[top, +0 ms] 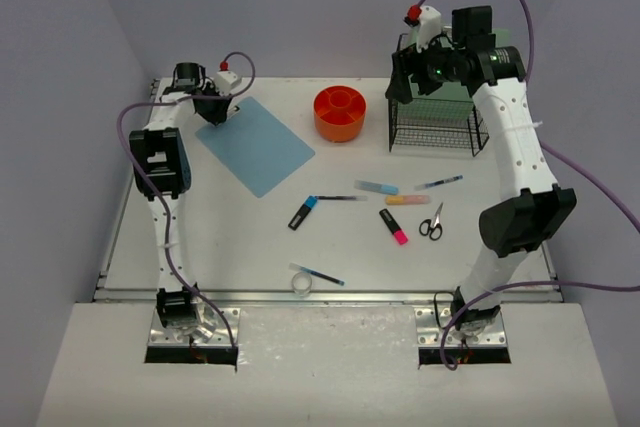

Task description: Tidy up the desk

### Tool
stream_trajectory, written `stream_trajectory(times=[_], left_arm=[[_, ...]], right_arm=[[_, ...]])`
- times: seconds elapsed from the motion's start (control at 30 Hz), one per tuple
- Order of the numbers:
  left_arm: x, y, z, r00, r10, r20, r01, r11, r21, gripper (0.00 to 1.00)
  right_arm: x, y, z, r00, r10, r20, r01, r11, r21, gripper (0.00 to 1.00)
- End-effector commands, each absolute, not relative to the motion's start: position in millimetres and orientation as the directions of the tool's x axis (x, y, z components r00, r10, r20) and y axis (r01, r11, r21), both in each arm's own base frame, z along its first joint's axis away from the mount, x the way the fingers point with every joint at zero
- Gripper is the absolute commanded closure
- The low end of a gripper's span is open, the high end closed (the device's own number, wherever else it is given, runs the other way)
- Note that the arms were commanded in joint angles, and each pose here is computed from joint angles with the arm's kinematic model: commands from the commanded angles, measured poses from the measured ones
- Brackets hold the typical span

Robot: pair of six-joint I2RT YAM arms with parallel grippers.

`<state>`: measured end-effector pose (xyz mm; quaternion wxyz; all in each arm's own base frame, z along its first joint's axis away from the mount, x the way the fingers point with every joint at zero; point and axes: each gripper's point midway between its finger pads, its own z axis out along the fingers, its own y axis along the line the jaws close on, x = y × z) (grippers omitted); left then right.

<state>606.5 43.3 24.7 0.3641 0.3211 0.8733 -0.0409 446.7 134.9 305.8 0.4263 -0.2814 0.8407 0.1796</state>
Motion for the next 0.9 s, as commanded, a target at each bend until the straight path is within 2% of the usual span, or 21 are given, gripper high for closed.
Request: stream_trajectory(times=[0.0,0.27,0.4,0.43,0.47,0.53,0.67,0.73,0.87], left_arm=[[603.0,32.5,90.0,-0.472,0.523,-0.710,0.578,0.792,0.199,1.00],[613.3,34.6,206.2,-0.229,0.581,-0.781,0.502,0.758,0.416,1.00],[609.6,32.3,227.0,-0.180,0.603,-0.777,0.494,0.738,0.460,1.00],[608.9,31.6,227.2,-0.186,0.601,-0.777,0.499,0.739,0.452,0.96],[606.9,30.2,222.6,-0.203,0.595,-0.778,0.526,0.736,0.426,0.81],[608.3,27.9,204.8,-0.236,0.582,-0.778,0.558,0.737,0.382,0.60],[611.9,23.6,181.2,-0.298,0.523,-0.799,0.579,0.765,0.284,0.38],[614.5,17.9,171.0,-0.322,0.475,-0.819,0.586,0.779,0.221,0.32],[621.2,16.2,147.3,-0.360,0.414,-0.836,0.585,0.799,0.143,0.31]], right_arm=[[440.5,170.6,320.4,-0.355,-0.368,-0.859,-0.713,0.701,-0.006,0.18],[458.4,202.8,334.9,-0.209,-0.356,-0.911,-0.743,0.664,-0.089,0.07],[465.5,212.5,349.3,-0.192,-0.322,-0.927,-0.748,0.660,-0.074,0.06],[465.8,214.4,349.1,-0.199,-0.316,-0.928,-0.752,0.656,-0.062,0.06],[466.2,216.5,345.8,-0.218,-0.310,-0.925,-0.756,0.654,-0.041,0.06],[464.6,217.4,343.1,-0.234,-0.303,-0.924,-0.757,0.654,-0.023,0.06],[455.2,216.8,332.2,-0.254,-0.305,-0.918,-0.763,0.646,-0.003,0.06],[450.3,216.2,324.9,-0.270,-0.308,-0.912,-0.766,0.643,0.010,0.06],[445.5,215.4,318.1,-0.302,-0.311,-0.901,-0.765,0.644,0.034,0.06]])
